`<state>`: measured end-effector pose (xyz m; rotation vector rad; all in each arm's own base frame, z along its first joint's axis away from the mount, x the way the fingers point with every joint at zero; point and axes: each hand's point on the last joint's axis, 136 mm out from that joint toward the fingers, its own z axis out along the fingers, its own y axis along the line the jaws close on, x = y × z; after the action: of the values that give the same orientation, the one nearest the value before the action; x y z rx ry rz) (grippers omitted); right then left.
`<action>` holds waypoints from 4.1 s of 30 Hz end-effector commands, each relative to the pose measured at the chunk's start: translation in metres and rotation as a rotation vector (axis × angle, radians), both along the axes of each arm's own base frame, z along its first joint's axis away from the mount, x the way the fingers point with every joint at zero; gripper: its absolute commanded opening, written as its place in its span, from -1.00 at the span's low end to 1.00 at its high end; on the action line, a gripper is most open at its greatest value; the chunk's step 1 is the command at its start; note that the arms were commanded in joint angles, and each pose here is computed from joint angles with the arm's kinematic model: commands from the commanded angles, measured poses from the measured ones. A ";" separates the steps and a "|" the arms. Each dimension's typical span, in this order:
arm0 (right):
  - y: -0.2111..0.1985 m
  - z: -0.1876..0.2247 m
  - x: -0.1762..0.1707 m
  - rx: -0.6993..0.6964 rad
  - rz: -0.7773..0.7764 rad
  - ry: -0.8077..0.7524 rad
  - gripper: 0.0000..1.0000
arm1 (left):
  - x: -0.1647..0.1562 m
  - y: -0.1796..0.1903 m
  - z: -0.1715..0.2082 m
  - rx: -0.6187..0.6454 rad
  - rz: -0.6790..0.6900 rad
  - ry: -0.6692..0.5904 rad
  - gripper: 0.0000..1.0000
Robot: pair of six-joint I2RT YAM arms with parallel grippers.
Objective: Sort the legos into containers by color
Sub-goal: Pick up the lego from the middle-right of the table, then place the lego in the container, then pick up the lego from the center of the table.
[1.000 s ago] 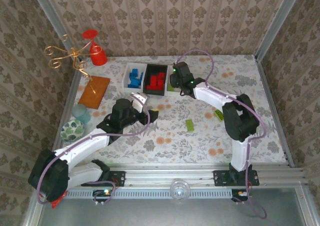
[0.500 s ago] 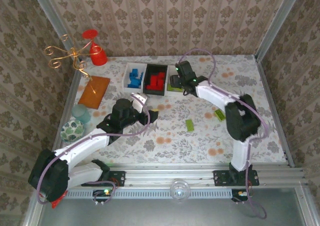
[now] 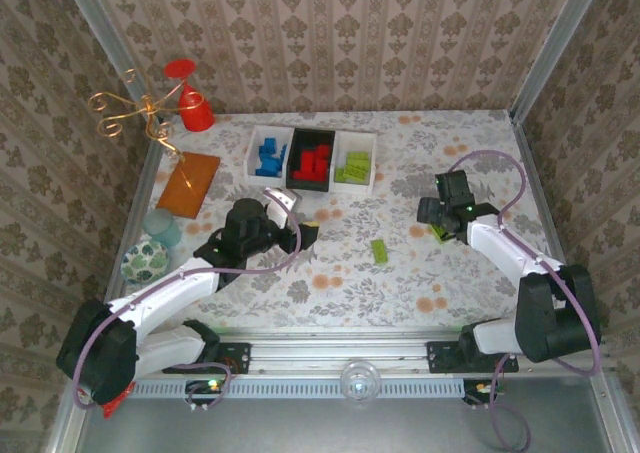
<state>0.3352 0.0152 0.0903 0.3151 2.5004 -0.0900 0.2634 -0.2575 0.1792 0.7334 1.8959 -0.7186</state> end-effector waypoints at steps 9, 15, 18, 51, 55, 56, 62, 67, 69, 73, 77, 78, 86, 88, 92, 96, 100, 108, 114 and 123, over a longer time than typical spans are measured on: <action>-0.014 -0.022 -0.030 -0.053 -0.022 0.159 0.58 | -0.001 -0.004 0.013 -0.019 -0.015 -0.023 0.52; -0.022 -0.037 -0.027 -0.124 -0.019 0.259 0.48 | -0.002 -0.001 0.016 -0.021 -0.011 -0.032 0.52; -0.021 -0.046 -0.020 -0.141 0.001 0.299 0.43 | -0.003 0.000 0.016 -0.019 -0.009 -0.037 0.52; 0.093 0.036 0.043 0.171 0.288 -0.109 -0.45 | 0.006 0.010 0.008 0.023 0.058 -0.019 0.53; 0.152 0.052 0.068 0.142 0.400 -0.181 -0.45 | 0.012 0.018 0.003 0.031 0.106 -0.013 0.53; 0.162 0.052 0.074 0.134 0.414 -0.180 -0.45 | 0.013 0.019 0.002 0.033 0.114 -0.009 0.54; 0.213 0.052 0.128 0.164 0.450 -0.252 -0.45 | 0.018 0.026 -0.003 0.036 0.140 0.009 0.54; 0.219 0.034 0.172 0.121 0.395 -0.270 -0.41 | 0.018 0.027 -0.003 0.030 0.138 0.012 0.54; 0.219 0.031 0.185 0.109 0.371 -0.285 -0.37 | 0.017 0.027 -0.001 0.026 0.136 0.008 0.54; 0.215 0.037 0.206 0.099 0.344 -0.326 -0.29 | 0.016 0.029 0.001 0.024 0.141 0.002 0.54; 0.217 0.048 0.214 0.142 0.359 -0.335 -0.05 | 0.016 0.030 0.003 0.022 0.144 -0.003 0.54; 0.217 0.055 0.213 0.146 0.367 -0.343 -0.01 | 0.016 0.030 0.003 0.022 0.144 -0.003 0.54; 0.197 0.081 0.134 0.137 0.401 -0.315 0.21 | 0.012 0.023 0.007 0.002 0.096 -0.006 0.54; 0.184 0.066 0.092 0.110 0.394 -0.255 0.23 | 0.007 0.013 0.008 -0.015 0.034 -0.005 0.54; 0.157 0.031 0.018 0.058 0.370 -0.137 0.27 | -0.003 -0.007 0.004 -0.025 -0.078 0.000 0.54; 0.136 0.005 -0.041 0.007 0.354 -0.020 0.31 | -0.012 -0.019 0.000 -0.016 -0.158 -0.013 0.54; 0.132 -0.023 -0.073 -0.006 0.366 0.066 0.35 | -0.015 -0.020 -0.002 -0.005 -0.179 -0.024 0.54; 0.160 -0.050 -0.067 -0.017 0.420 0.130 0.35 | -0.011 -0.013 -0.001 0.013 -0.138 -0.045 0.54; 0.162 -0.063 -0.051 -0.091 0.418 0.152 0.25 | -0.011 -0.012 0.000 0.013 -0.133 -0.049 0.54; 0.159 -0.083 -0.051 -0.105 0.401 0.183 -0.13 | -0.010 -0.008 0.002 0.017 -0.113 -0.063 0.54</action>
<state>0.2802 0.1833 0.0165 -0.2916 2.6811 -0.0256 0.2533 -0.2671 0.1729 0.8632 1.8612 -0.7626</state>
